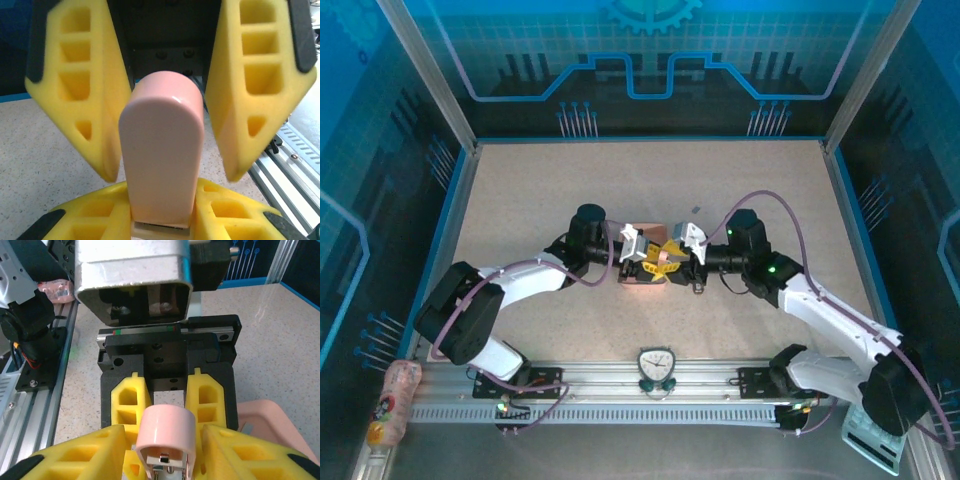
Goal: Load the staples into the stapler
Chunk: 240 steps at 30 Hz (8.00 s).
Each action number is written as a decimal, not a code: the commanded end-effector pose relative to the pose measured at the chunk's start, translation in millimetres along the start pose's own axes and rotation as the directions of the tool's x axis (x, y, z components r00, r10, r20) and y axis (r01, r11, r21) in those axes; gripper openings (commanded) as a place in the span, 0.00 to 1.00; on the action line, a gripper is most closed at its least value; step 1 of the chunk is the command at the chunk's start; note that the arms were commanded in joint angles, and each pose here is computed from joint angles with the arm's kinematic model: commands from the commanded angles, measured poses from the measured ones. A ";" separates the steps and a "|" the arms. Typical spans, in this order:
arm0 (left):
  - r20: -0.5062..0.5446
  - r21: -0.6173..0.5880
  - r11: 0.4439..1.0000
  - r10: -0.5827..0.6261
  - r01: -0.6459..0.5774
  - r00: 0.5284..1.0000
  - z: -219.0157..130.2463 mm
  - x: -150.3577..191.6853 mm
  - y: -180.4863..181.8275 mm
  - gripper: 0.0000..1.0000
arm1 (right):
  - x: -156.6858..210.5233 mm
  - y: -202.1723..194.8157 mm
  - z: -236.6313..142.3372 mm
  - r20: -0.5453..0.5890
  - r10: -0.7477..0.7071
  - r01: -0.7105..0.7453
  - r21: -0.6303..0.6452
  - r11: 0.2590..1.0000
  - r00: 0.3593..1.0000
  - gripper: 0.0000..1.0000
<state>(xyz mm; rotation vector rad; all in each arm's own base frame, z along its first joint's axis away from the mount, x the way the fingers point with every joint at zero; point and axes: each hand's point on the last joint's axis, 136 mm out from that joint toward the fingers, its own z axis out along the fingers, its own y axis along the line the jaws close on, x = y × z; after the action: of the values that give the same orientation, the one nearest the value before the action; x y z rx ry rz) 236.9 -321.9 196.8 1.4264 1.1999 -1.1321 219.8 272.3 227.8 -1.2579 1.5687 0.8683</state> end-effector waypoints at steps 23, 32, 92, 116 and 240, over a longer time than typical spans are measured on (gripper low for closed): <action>-0.100 -0.344 0.910 -0.280 0.231 0.955 -7.4 13.3 65.2 0.81 | 109.9 -101.5 -118.3 -0.013 0.704 -0.420 0.795 0.438 0.710 0.10; -0.126 -0.460 0.836 -0.394 0.299 0.910 -19.0 25.5 77.3 0.80 | 185.2 -112.6 -128.8 0.053 0.879 -0.414 0.894 0.169 0.473 0.11; 0.252 -0.874 0.084 -0.763 0.479 0.595 -199.0 79.6 108.8 0.89 | 118.5 -76.1 90.3 -0.226 0.936 -0.387 0.865 0.321 0.271 0.38; 0.243 -0.889 0.073 -0.763 0.453 0.599 -203.3 86.8 108.2 0.89 | 172.8 -110.4 99.5 -0.279 0.941 -0.318 0.889 0.328 0.190 0.37; 0.250 -0.821 0.178 -0.742 0.542 0.622 -180.5 73.9 108.7 0.86 | 242.9 56.3 -55.1 -0.146 0.989 -0.261 0.956 0.134 -0.027 0.19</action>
<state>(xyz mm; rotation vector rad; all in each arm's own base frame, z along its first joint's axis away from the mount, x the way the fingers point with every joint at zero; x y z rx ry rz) 370.0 -142.1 159.3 0.1538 2.2636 -0.5987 140.8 151.8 21.7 0.0894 3.1901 -0.1658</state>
